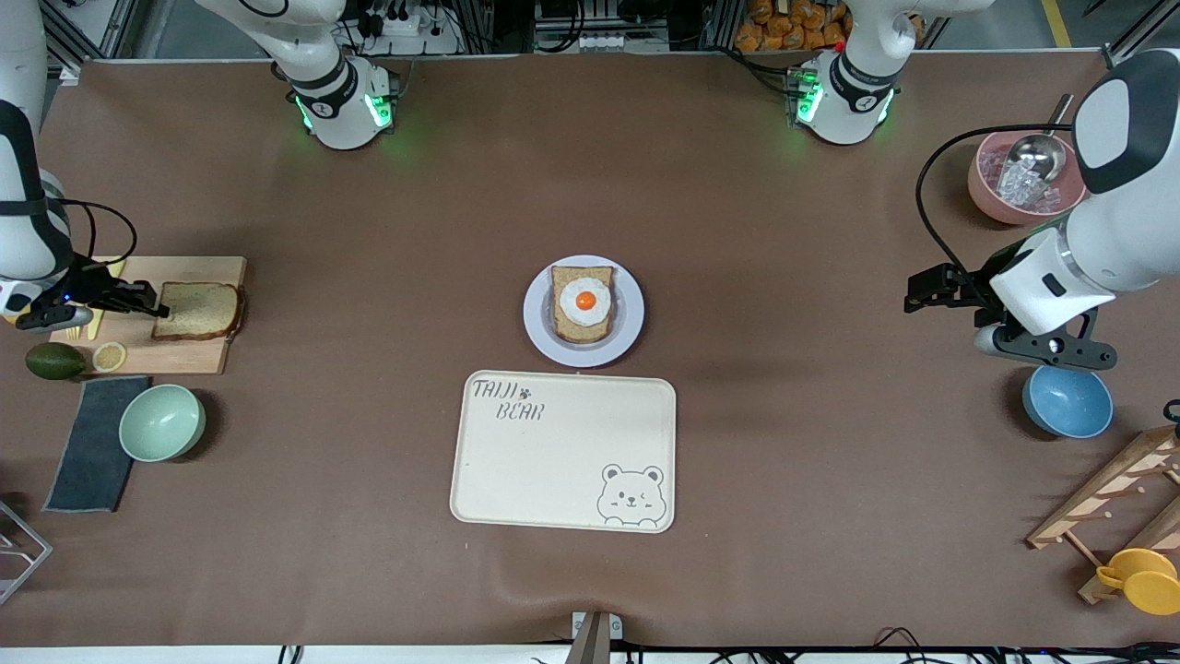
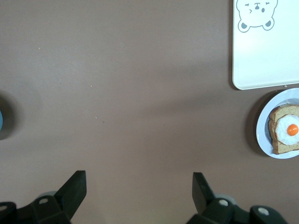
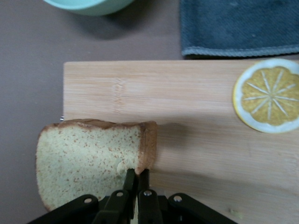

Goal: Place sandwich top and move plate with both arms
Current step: 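Carry the bread with the right gripper onto the egg toast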

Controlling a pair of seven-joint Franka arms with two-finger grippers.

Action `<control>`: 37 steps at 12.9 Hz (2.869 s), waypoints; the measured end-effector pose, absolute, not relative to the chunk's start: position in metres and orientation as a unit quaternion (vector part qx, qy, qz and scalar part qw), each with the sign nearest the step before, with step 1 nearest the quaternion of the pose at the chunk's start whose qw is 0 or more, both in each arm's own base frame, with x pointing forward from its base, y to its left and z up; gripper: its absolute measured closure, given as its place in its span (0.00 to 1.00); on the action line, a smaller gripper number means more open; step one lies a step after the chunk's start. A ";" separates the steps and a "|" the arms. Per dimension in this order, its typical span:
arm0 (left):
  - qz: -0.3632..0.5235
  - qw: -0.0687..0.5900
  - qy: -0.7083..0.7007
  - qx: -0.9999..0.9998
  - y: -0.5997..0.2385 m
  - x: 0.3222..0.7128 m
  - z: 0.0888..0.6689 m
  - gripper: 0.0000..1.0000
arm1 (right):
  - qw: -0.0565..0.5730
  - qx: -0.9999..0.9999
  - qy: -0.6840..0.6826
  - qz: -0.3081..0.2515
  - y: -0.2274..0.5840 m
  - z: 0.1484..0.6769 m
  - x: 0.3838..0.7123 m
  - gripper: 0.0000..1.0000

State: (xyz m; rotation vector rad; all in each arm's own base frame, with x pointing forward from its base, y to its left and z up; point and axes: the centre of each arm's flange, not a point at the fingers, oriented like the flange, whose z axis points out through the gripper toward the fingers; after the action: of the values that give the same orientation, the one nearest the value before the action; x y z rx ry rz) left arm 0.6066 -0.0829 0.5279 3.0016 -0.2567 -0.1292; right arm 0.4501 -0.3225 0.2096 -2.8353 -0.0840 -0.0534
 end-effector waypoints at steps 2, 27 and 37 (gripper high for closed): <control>-0.043 0.063 -0.085 0.993 -0.083 0.607 0.528 0.00 | 0.175 -0.984 -0.026 -0.012 -0.318 0.215 0.457 0.94; -0.100 0.098 -0.091 0.986 -0.108 0.607 0.468 0.00 | 0.302 -0.946 0.010 0.117 0.189 0.318 0.569 0.94; -0.182 0.230 -0.069 0.954 -0.119 0.600 0.367 0.00 | 0.274 -0.957 0.032 0.090 0.311 0.259 0.516 0.94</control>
State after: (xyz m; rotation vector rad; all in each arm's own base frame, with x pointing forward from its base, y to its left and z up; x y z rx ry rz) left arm 0.5995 -0.1190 0.3666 2.6240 -0.1912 -0.5001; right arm 0.5160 0.3113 0.2587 -2.5732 0.0865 0.2420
